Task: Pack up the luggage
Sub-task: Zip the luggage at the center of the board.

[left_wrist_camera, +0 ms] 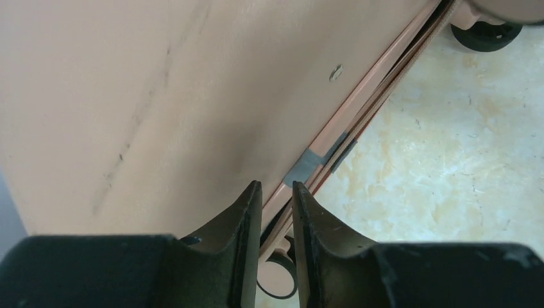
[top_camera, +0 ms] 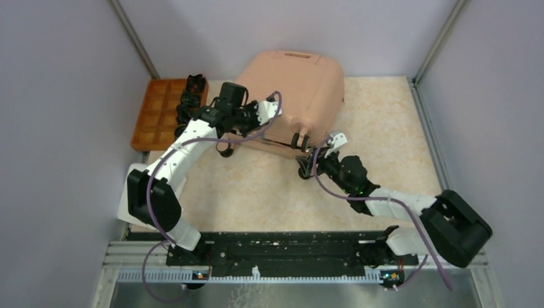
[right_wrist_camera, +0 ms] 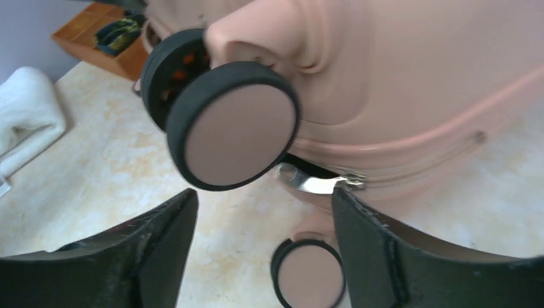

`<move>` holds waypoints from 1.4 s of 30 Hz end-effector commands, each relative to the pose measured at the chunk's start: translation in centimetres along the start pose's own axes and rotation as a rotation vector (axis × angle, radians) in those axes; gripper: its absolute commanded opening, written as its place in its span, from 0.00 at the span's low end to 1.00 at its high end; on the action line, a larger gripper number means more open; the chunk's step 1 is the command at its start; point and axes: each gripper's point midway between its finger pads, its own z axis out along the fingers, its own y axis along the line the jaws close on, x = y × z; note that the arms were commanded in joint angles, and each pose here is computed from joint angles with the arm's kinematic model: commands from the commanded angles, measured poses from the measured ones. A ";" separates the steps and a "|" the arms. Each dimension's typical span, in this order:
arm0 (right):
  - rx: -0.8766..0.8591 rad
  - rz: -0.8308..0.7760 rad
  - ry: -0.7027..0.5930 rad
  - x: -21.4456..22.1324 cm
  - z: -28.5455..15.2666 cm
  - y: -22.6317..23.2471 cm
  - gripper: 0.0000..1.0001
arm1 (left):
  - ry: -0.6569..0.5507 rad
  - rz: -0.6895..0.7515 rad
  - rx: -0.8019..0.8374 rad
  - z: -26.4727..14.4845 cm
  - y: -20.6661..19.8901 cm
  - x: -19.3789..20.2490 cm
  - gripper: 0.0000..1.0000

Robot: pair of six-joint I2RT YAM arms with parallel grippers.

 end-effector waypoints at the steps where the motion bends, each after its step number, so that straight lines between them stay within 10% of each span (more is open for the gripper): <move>1: 0.226 -0.059 0.131 0.9 -3.1 -3.9 0.81 | -0.019 -0.069 0.059 -0.8 -1.0 0.4 0.31; 7: 0.324 -0.039 0.108 0.9 -6.2 -5.7 0.98 | -0.032 -0.092 0.055 -2.6 -0.6 -0.4 0.31; 17: 0.281 -0.116 0.045 -0.1 -5.3 -5.1 0.99 | -0.047 -0.278 -0.080 -6.8 6.1 -0.2 0.45; 27: 0.184 -0.170 0.098 0.1 -0.7 -3.3 0.51 | 0.155 -0.425 -0.435 -9.0 12.5 9.7 0.43; 42: 0.293 -0.251 0.130 0.2 1.4 -3.6 0.23 | 0.066 -0.459 -0.158 -1.9 9.0 11.0 0.40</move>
